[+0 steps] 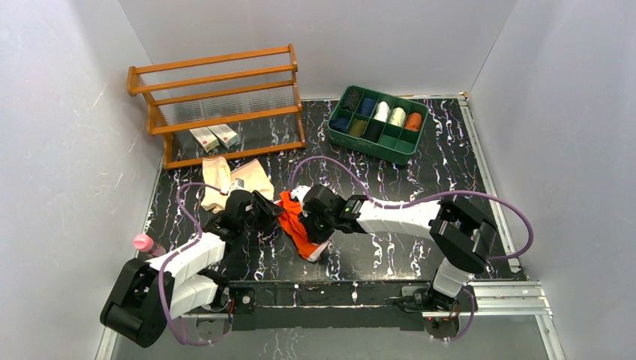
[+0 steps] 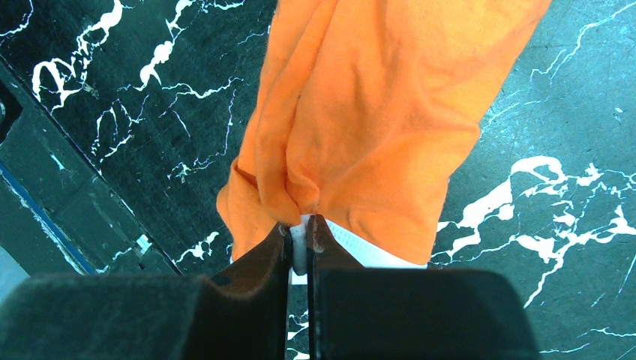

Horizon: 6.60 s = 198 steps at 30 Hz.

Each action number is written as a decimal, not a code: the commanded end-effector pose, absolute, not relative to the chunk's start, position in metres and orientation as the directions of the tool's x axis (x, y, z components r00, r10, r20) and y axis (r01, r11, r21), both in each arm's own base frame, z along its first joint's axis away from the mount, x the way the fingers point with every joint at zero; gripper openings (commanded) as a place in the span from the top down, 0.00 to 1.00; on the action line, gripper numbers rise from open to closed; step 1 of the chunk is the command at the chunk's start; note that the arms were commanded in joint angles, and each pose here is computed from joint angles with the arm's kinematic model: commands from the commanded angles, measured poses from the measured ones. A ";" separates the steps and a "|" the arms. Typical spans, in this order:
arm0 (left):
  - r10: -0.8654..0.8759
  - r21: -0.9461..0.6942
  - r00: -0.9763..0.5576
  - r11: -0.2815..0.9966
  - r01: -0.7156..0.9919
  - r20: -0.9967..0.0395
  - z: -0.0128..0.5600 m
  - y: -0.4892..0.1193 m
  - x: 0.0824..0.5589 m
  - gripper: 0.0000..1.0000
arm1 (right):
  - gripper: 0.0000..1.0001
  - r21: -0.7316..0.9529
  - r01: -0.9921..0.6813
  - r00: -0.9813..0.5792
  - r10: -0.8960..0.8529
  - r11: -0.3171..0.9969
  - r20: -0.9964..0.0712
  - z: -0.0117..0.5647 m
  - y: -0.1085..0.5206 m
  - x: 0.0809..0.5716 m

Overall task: Roll the underwear
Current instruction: Fold the underwear at the corner of the board.

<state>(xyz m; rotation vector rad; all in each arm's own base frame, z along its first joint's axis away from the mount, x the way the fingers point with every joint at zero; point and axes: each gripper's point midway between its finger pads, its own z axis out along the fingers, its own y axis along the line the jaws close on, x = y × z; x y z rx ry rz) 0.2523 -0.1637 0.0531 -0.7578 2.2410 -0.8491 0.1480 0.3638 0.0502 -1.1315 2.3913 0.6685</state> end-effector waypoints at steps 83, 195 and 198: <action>-0.486 -0.641 -0.774 0.755 -0.139 -0.405 0.042 -0.154 0.318 1.00 | 0.85 0.368 -0.864 -0.498 -0.682 0.342 -0.536 0.054 0.383 0.100; -0.514 -0.773 -0.837 0.604 -0.194 -0.191 0.063 -0.182 0.264 1.00 | 0.50 0.348 -0.785 -0.614 -0.566 0.513 -0.550 0.065 0.377 0.108; -0.512 -0.775 -0.838 0.602 -0.192 -0.190 0.064 -0.183 0.265 1.00 | 0.51 0.307 -0.789 -0.606 -0.589 0.532 -0.534 0.056 0.373 0.109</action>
